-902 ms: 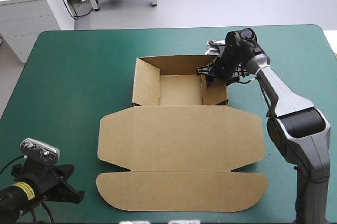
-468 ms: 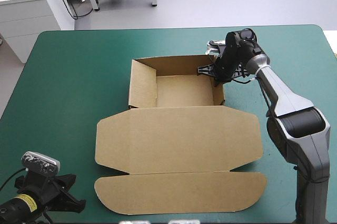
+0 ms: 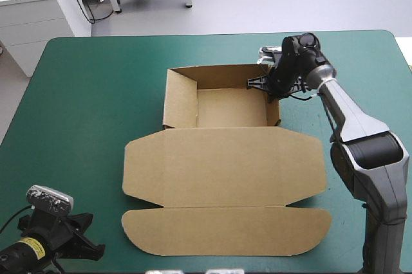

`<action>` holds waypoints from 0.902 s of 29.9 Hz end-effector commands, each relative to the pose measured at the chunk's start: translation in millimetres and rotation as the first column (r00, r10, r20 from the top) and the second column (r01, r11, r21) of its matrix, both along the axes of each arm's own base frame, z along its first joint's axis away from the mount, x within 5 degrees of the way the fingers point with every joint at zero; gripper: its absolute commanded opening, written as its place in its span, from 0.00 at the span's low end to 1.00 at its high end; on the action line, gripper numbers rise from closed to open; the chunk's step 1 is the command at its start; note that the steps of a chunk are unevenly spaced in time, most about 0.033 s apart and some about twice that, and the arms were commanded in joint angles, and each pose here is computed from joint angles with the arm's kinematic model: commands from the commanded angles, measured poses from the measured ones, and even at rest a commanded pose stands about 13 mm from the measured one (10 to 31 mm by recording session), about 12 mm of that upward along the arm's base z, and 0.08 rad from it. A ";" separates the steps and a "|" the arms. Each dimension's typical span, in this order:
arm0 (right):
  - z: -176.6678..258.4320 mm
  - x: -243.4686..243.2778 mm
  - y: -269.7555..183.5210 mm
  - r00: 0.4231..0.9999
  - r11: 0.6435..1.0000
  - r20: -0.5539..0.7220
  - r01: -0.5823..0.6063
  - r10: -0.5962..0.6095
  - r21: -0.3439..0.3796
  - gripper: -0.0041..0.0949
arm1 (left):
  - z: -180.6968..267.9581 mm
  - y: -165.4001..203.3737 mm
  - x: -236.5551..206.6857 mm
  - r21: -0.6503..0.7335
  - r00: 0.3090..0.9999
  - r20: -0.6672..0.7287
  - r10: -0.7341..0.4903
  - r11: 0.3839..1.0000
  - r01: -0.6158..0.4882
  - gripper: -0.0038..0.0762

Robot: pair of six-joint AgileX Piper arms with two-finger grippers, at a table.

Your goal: Fold the box

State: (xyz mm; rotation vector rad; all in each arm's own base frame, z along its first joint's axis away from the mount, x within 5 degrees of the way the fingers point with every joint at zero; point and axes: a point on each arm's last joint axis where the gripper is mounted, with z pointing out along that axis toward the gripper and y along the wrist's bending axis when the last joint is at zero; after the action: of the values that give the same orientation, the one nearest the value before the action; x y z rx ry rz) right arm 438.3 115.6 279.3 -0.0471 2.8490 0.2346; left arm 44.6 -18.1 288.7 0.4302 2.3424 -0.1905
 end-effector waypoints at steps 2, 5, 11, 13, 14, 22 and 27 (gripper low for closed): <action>67.1 -15.6 -50.7 0.985 0.997 0.158 0.072 -0.070 -0.006 0.04 | 6.2 -0.4 0.1 -0.004 1.000 0.003 -0.003 1.000 0.003 0.04; 81.4 -18.9 -94.5 0.971 0.990 0.195 0.143 -0.137 -0.013 0.04 | 0.3 1.2 -4.0 0.023 0.998 -0.065 -0.003 1.000 0.005 0.04; 99.6 -37.5 -184.3 0.936 0.956 0.249 0.279 -0.250 -0.088 0.04 | -5.7 2.2 -5.5 0.032 0.994 -0.110 0.014 0.999 -0.011 0.04; 98.7 -44.8 -215.8 0.921 0.938 0.247 0.334 -0.303 -0.094 0.04 | -8.7 2.4 -5.2 0.024 0.992 -0.124 0.035 0.999 -0.033 0.04; 99.0 -48.7 -230.0 0.908 0.926 0.247 0.368 -0.338 -0.083 0.04 | -9.5 2.3 -5.2 0.024 0.991 -0.128 0.037 0.999 -0.034 0.04; 92.5 -77.8 -311.2 0.818 0.834 0.230 0.551 -0.527 -0.046 0.04 | -14.9 2.1 -4.7 0.029 0.989 -0.141 0.037 0.999 -0.034 0.04; 87.5 -84.5 -329.0 0.796 0.808 0.219 0.587 -0.564 -0.056 0.04 | -14.8 2.0 -4.6 0.027 0.989 -0.141 0.037 0.999 -0.033 0.04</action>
State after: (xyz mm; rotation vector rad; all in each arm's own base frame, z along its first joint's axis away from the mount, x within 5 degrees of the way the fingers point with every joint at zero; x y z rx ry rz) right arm 366.1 -216.0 337.4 0.7409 2.6020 -0.0694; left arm 36.1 -13.8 265.5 0.4163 2.5399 -0.1529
